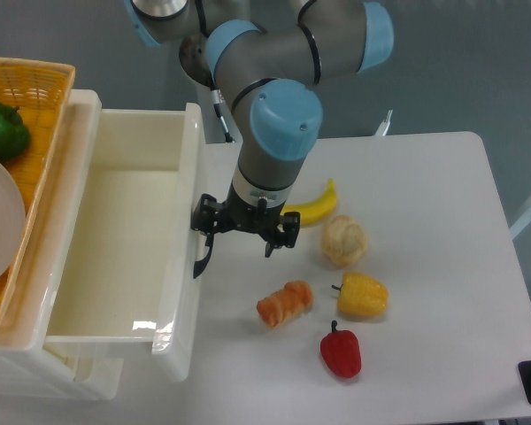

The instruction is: Slide open the top white drawer

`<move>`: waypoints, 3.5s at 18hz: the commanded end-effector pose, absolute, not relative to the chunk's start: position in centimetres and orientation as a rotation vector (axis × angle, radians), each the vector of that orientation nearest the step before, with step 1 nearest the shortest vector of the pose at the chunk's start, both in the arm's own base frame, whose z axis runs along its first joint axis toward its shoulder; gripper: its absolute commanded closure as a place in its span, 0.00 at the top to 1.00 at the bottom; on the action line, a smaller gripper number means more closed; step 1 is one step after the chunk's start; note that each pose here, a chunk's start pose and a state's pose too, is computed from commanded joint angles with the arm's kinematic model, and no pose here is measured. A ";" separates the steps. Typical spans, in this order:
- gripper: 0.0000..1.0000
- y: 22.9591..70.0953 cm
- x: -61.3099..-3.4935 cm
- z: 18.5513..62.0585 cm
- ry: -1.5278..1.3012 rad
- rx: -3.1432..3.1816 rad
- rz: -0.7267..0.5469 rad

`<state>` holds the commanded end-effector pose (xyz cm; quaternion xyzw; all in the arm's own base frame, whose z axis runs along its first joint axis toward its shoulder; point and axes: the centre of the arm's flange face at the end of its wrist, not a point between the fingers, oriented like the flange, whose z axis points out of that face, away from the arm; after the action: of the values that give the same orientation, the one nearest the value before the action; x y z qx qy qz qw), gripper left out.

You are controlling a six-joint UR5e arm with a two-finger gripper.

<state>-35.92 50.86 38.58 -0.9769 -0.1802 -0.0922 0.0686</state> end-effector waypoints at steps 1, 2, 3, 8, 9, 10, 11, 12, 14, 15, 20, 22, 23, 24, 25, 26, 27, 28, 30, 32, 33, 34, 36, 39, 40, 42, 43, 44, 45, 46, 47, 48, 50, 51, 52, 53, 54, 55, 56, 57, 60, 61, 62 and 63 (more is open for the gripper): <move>1.00 50.5 -36.4 38.6 -0.556 -2.937 -0.281; 1.00 50.4 -36.5 38.5 -0.561 -2.936 -0.284; 1.00 50.4 -36.6 38.4 -0.563 -2.935 -0.287; 1.00 50.3 -36.9 38.2 -0.571 -2.935 -0.290; 1.00 50.2 -36.9 38.2 -0.575 -2.933 -0.292; 1.00 50.3 -37.0 38.2 -0.575 -2.933 -0.292; 1.00 50.3 -37.0 38.0 -0.576 -2.934 -0.300; 1.00 50.4 -36.9 38.1 -0.577 -2.926 -0.312; 1.00 50.2 -37.2 38.1 -0.595 -2.898 -0.344; 1.00 50.1 -37.4 38.2 -0.598 -2.891 -0.352; 1.00 50.3 -37.4 37.8 -0.605 -2.877 -0.382; 1.00 50.3 -37.4 37.7 -0.608 -2.877 -0.391; 1.00 50.3 -37.3 37.6 -0.609 -2.878 -0.395; 1.00 50.4 -37.3 37.4 -0.610 -2.876 -0.403; 1.00 50.4 -37.3 37.4 -0.609 -2.874 -0.407; 1.00 50.4 -37.3 37.4 -0.609 -2.874 -0.407; 1.00 50.4 -37.3 37.5 -0.609 -2.873 -0.408; 1.00 50.3 -37.4 37.4 -0.613 -2.867 -0.416; 1.00 49.8 -38.0 37.5 -0.633 -2.848 -0.432; 1.00 49.8 -38.0 37.5 -0.633 -2.846 -0.435; 1.00 49.9 -38.0 37.4 -0.633 -2.844 -0.443; 1.00 50.0 -37.9 37.3 -0.632 -2.837 -0.454; 1.00 49.9 -37.8 37.0 -0.634 -2.835 -0.470; 1.00 49.9 -37.7 36.8 -0.636 -2.838 -0.475; 1.00 49.9 -37.7 36.8 -0.636 -2.838 -0.472; 1.00 49.8 -38.1 36.8 -0.633 -2.835 -0.462; 1.00 49.6 -38.5 36.6 -0.633 -2.836 -0.457; 1.00 49.1 -39.2 36.8 -0.648 -2.828 -0.450; 1.00 48.6 -40.0 37.1 -0.663 -2.818 -0.441; 1.00 48.3 -40.5 37.4 -0.672 -2.810 -0.431; 1.00 48.0 -40.9 37.5 -0.676 -2.808 -0.424; 1.00 47.7 -41.2 37.6 -0.663 -2.807 -0.415; 1.00 47.4 -41.5 37.6 -0.653 -2.809 -0.411; 1.00 47.2 -41.7 37.6 -0.657 -2.809 -0.409; 1.00 46.9 -42.0 37.8 -0.664 -2.804 -0.403; 1.00 46.9 -42.2 37.9 -0.656 -2.802 -0.396; 1.00 46.8 -42.3 38.1 -0.619 -2.810 -0.361; 1.00 46.7 -42.5 38.2 -0.554 -2.830 -0.312; 1.00 46.6 -42.7 38.5 -0.475 -2.856 -0.244; 1.00 46.5 -43.0 38.6 -0.399 -2.887 -0.175; 1.00 46.1 -43.5 38.5 -0.257 -2.953 -0.062; 1.00 46.0 -43.5 38.5 -0.228 -2.961 -0.050; 1.00 45.9 -43.5 38.7 -0.195 -2.973 -0.030; 1.00 45.6 -43.7 38.8 -0.175 -2.996 -0.001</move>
<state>-43.68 45.56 38.76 -0.9958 -0.0581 -0.0005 0.0703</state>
